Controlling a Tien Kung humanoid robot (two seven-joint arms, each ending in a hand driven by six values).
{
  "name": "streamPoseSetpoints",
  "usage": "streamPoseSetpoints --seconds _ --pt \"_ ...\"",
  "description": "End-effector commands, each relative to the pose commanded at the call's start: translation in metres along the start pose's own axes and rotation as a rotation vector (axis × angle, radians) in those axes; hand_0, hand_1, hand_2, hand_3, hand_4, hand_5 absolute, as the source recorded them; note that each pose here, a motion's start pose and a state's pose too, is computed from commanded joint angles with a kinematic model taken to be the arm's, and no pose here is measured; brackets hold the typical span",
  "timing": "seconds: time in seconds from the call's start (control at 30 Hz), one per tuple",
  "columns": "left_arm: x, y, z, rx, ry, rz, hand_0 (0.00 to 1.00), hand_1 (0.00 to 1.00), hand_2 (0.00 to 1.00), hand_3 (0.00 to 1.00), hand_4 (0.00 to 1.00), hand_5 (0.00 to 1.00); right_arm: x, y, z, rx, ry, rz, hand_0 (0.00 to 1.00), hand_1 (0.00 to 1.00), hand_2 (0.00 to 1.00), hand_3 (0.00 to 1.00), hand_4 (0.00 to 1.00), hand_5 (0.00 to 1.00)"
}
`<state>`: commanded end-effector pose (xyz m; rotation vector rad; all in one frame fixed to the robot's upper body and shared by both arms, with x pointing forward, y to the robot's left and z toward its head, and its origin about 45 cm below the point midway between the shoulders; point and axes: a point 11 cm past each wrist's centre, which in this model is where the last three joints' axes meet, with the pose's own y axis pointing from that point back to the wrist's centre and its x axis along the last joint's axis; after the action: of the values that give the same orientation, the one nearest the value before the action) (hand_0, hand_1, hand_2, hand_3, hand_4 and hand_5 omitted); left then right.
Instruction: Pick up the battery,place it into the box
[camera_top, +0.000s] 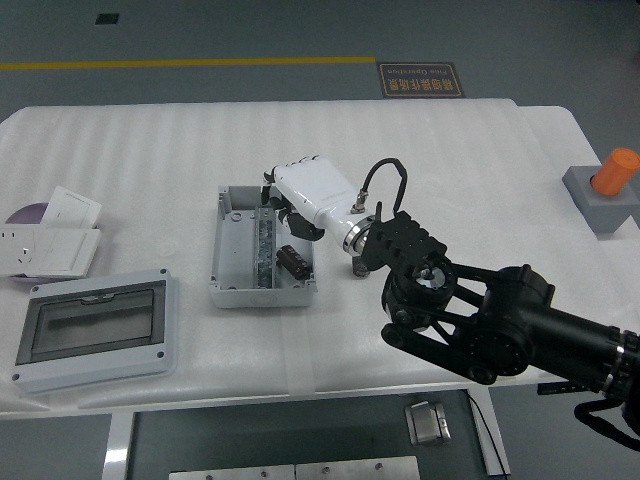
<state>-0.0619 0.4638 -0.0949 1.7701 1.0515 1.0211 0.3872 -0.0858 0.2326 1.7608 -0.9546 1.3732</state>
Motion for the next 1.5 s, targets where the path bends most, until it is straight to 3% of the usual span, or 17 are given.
streamPoseSetpoints --seconds 0.13,0.17,0.33,0.37,0.73,0.77,1.13,1.5 --pt "-0.001 -0.001 -0.002 0.006 0.001 -0.002 0.685 0.7 0.558 0.611 0.588 0.592 0.013 0.007 0.035 -0.085 -0.002 -0.011 0.656 0.486 0.332 0.517 0.343 0.002" --pt "-0.001 -0.001 -0.003 0.006 0.001 -0.002 0.685 0.7 0.557 0.611 0.587 0.592 0.016 0.009 0.042 -0.102 -0.005 -0.009 0.71 0.566 0.569 0.704 0.417 0.265" --pt "-0.001 0.0 -0.001 0.003 0.003 -0.003 0.685 0.7 0.557 0.611 0.587 0.592 0.021 0.021 0.071 -0.176 -0.01 -0.028 0.71 0.566 0.569 0.704 0.417 0.265" --pt "-0.001 0.0 -0.001 0.003 0.003 -0.003 0.685 0.7 0.555 0.611 0.587 0.593 0.019 0.022 0.073 -0.181 -0.007 -0.04 0.867 0.748 0.787 0.997 0.783 0.467" --pt "0.0 0.0 0.001 -0.001 0.003 -0.002 0.684 0.7 0.554 0.612 0.587 0.593 -0.002 0.037 0.087 -0.237 0.014 -0.208 0.899 0.777 0.825 0.998 0.816 0.491" --pt "0.0 0.0 0.001 -0.001 0.003 -0.002 0.684 0.7 0.554 0.611 0.583 0.596 -0.004 0.038 0.089 -0.241 0.017 -0.219 0.957 0.827 0.886 0.998 0.974 0.646" --pt "0.001 0.0 0.001 0.0 0.005 -0.001 0.685 0.7 0.553 0.612 0.581 0.598 -0.019 0.049 0.096 -0.248 0.083 -0.315 0.979 0.838 0.907 0.998 0.998 0.683" --pt "0.001 0.001 0.002 -0.005 0.005 0.0 0.685 0.7 0.551 0.61 0.579 0.599 -0.036 0.055 0.09 -0.21 0.119 -0.357 0.982 0.825 0.849 0.998 0.979 0.68"
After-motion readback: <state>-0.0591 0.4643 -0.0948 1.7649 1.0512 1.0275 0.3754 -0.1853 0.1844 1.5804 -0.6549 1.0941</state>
